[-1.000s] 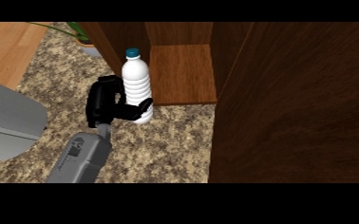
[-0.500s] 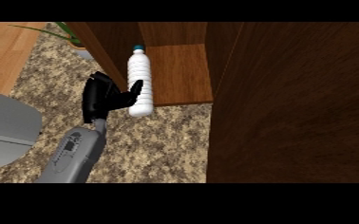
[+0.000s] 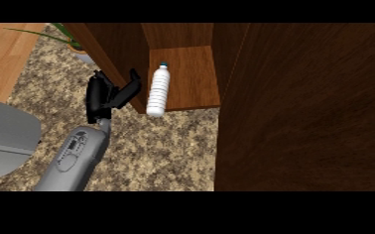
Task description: Pick up the bottled water, place it into the cabinet and close the cabinet
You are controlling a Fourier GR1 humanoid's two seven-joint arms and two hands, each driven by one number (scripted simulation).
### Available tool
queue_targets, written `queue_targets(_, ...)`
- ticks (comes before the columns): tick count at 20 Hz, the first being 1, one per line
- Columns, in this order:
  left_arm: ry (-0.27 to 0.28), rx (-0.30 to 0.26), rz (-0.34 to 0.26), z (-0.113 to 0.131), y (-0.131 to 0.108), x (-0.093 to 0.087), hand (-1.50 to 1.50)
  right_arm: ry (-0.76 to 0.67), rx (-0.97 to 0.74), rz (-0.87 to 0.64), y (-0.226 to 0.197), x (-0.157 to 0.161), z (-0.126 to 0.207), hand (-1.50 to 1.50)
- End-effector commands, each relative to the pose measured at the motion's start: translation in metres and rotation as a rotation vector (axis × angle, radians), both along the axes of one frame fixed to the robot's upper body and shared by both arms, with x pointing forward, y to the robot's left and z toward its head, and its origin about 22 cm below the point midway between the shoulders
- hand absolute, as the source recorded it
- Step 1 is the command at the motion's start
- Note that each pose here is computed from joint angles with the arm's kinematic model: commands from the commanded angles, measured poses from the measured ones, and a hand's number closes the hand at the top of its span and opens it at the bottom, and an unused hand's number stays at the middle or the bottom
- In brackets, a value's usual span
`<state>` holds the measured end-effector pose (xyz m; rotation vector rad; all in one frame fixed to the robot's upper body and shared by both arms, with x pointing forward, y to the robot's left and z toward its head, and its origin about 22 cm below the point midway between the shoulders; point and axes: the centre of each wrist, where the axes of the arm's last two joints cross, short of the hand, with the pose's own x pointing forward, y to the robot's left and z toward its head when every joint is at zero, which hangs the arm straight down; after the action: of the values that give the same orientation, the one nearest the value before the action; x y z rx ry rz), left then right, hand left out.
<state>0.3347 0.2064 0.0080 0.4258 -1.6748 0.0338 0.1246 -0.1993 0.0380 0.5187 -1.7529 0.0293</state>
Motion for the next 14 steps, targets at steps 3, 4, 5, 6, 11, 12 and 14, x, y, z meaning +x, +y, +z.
queue_targets(3, -0.046, 0.146, -0.056, 0.028, -0.055, 0.046, 1.50, -0.008, 0.013, -0.002, -0.002, 0.000, 0.001, -1.50)
queue_targets(4, -0.059, 0.158, -0.038, 0.037, -0.052, 0.052, 1.50, -0.009, 0.007, -0.002, -0.003, 0.005, -0.003, -1.50)
queue_targets(5, -0.041, 0.177, -0.015, 0.031, -0.043, 0.052, 1.50, -0.024, 0.010, 0.017, 0.000, 0.004, -0.001, -1.50)
queue_targets(6, -0.045, 0.189, 0.004, 0.034, -0.042, 0.053, 1.50, -0.019, 0.003, -0.011, -0.010, 0.003, -0.006, -1.50)
queue_targets(11, -0.038, 0.234, 0.042, 0.036, -0.028, 0.061, -1.50, -0.022, 0.014, 0.010, 0.002, 0.005, 0.002, -1.50)
queue_targets(12, -0.037, 0.212, 0.062, 0.032, -0.040, 0.058, -1.50, -0.020, 0.003, 0.014, -0.003, 0.002, 0.000, -1.50)
queue_targets(14, -0.009, 0.216, 0.039, 0.022, -0.037, 0.054, -1.50, 0.003, 0.015, 0.015, 0.001, -0.001, -0.003, -1.50)
